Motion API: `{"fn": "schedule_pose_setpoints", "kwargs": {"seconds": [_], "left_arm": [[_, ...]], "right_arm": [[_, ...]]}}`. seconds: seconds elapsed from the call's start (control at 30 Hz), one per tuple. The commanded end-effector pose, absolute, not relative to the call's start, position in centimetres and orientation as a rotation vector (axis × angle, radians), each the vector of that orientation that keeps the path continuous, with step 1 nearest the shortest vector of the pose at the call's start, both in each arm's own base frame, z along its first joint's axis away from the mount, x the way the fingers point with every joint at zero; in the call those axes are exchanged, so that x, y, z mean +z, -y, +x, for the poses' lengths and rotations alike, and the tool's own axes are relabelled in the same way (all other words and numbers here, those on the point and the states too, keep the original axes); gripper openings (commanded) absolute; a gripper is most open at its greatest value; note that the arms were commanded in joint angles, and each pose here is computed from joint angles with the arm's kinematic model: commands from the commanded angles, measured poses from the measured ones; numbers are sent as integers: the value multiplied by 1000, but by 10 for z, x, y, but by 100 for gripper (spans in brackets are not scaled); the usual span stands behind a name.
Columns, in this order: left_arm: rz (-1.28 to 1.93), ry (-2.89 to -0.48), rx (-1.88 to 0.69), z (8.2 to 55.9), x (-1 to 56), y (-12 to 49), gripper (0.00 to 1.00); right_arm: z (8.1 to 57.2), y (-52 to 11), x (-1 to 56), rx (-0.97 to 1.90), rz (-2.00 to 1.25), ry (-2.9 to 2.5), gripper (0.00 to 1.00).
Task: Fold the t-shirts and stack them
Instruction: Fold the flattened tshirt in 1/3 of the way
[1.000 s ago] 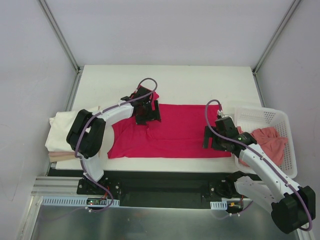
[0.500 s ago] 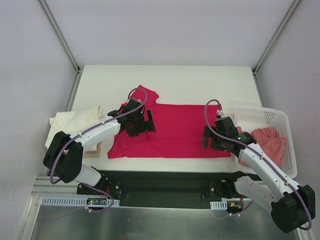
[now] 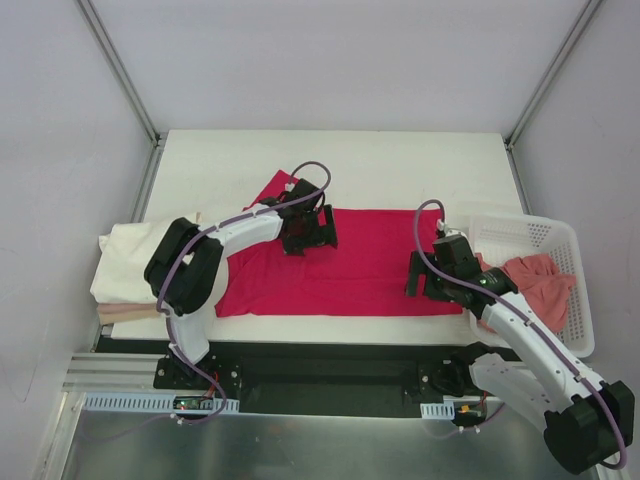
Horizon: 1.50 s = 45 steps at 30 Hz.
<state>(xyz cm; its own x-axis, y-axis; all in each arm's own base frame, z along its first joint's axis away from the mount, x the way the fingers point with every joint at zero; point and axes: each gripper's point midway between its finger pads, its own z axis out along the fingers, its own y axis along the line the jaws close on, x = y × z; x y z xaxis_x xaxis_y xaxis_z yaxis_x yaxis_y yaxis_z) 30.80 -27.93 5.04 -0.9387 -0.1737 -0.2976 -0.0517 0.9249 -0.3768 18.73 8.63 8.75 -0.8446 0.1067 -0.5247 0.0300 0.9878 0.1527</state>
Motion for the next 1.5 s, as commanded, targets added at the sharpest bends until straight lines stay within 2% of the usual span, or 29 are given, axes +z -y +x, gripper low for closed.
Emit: {"fn": "schedule_pose_setpoints", "kwargs": {"seconds": [0.0, 0.23, 0.43, 0.63, 0.83, 1.07, 1.47], "left_arm": [[-84, -2694, -583, 330, 69, 308, 99], [-55, -2678, -592, 331, 75, 309, 99], [-69, -2496, -458, 342, 127, 275, 99], [-100, -2421, -432, 325, 157, 248, 99], [-211, -2527, -347, 277, 104, 208, 99], [-327, -2696, -201, 218, 32, 167, 99], [-535, -2804, -250, 139, -7, 132, 99]], "right_arm": [[185, -78, 92, 151, 125, -2555, 97], [185, -78, 97, 155, 111, -2541, 97], [207, -118, 107, 371, 51, -2513, 97], [225, -134, 87, 340, 12, -2582, 97], [224, -149, 43, 244, -81, -2735, 97], [213, -152, 20, 116, -102, -2802, 97], [149, -122, 3, 3, -31, -2933, 97]]}}
